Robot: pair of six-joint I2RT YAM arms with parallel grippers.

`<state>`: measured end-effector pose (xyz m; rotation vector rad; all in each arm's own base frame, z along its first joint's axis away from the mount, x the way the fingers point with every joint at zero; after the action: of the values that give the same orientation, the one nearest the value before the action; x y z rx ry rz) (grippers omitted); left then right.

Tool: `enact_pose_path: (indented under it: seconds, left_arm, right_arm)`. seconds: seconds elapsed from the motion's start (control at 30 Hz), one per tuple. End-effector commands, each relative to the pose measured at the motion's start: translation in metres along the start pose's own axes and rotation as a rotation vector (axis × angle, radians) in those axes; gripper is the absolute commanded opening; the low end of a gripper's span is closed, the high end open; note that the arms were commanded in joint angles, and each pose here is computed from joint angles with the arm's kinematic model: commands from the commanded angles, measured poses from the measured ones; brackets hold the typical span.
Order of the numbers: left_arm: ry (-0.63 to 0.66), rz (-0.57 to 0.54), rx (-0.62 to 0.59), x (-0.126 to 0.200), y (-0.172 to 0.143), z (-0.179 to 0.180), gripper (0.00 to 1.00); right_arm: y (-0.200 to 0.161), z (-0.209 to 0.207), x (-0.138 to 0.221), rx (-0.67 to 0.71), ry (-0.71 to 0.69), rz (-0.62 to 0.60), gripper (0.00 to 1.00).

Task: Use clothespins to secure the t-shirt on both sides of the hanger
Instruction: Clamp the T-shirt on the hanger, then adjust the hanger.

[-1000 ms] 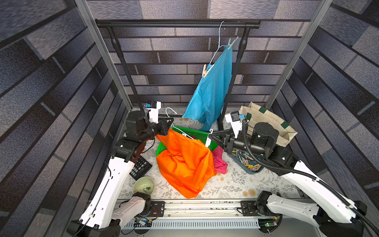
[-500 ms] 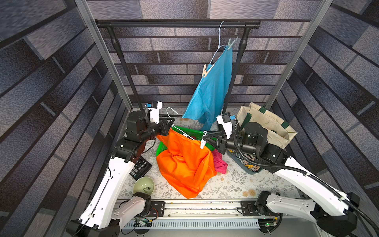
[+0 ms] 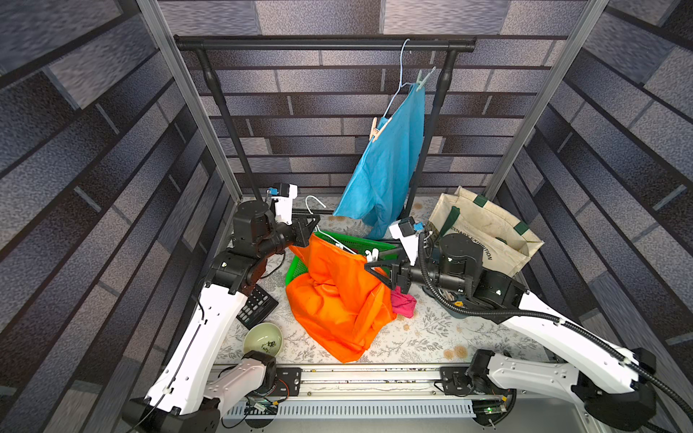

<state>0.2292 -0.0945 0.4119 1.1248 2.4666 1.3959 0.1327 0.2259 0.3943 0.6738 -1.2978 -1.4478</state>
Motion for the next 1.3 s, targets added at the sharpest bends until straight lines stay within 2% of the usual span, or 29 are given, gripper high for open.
enact_pose_path:
  seconds: [0.0, 0.13, 0.27, 0.47, 0.57, 0.67, 0.8, 0.97, 1.17, 1.27]
  left_arm:
    - [-0.066, -0.026, -0.045, 0.009, 0.012, -0.016, 0.0]
    - [-0.174, 0.063, -0.078, 0.009, 0.014, -0.028, 0.0]
    - [-0.356, 0.175, -0.13, 0.016, 0.016, -0.046, 0.0]
    - [-0.621, 0.272, -0.178, 0.038, 0.019, -0.073, 0.0]
    - [-0.722, 0.291, -0.213, 0.052, 0.018, -0.083, 0.0]
    - [-0.793, 0.274, -0.271, 0.064, 0.015, -0.09, 0.0]
    - [-0.783, 0.202, -0.333, 0.069, 0.021, -0.093, 0.0]
    - [-0.852, 0.202, -0.359, 0.064, 0.055, -0.107, 0.0]
    - [-0.949, 0.209, -0.421, 0.056, 0.12, -0.136, 0.0]
    - [-1.002, 0.166, -0.486, 0.067, 0.152, -0.158, 0.0]
  right_arm:
    - [0.009, 0.006, 0.018, 0.056, -0.036, -0.022, 0.56]
    - [0.027, 0.014, 0.049, 0.169, -0.083, -0.055, 0.62]
    - [0.042, 0.019, 0.073, 0.295, -0.145, -0.075, 0.67]
    - [0.052, 0.017, 0.074, 0.407, -0.188, -0.013, 0.68]
    - [0.052, 0.009, 0.064, 0.398, -0.196, 0.035, 0.65]
    - [0.042, -0.008, 0.051, 0.321, -0.242, 0.101, 0.6]
    - [0.025, -0.022, 0.033, 0.272, -0.226, 0.168, 0.58]
    - [0.029, -0.023, 0.028, 0.272, -0.204, 0.154, 0.58]
    - [0.03, -0.029, 0.03, 0.259, -0.236, 0.159, 0.59]
    - [0.027, -0.032, 0.031, 0.252, -0.249, 0.165, 0.58]
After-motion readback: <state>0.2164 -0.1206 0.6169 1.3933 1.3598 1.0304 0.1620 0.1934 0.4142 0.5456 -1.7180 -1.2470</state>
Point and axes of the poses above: each gripper's point midway between its finger pads, its own x axis back along the fingers, its own z axis along the line the jaws close on, y = z × x, the point moved 10 cm from there along x, back along the fingers, and after that the axes turned 10 degrees about x, right-handed, at the moved point
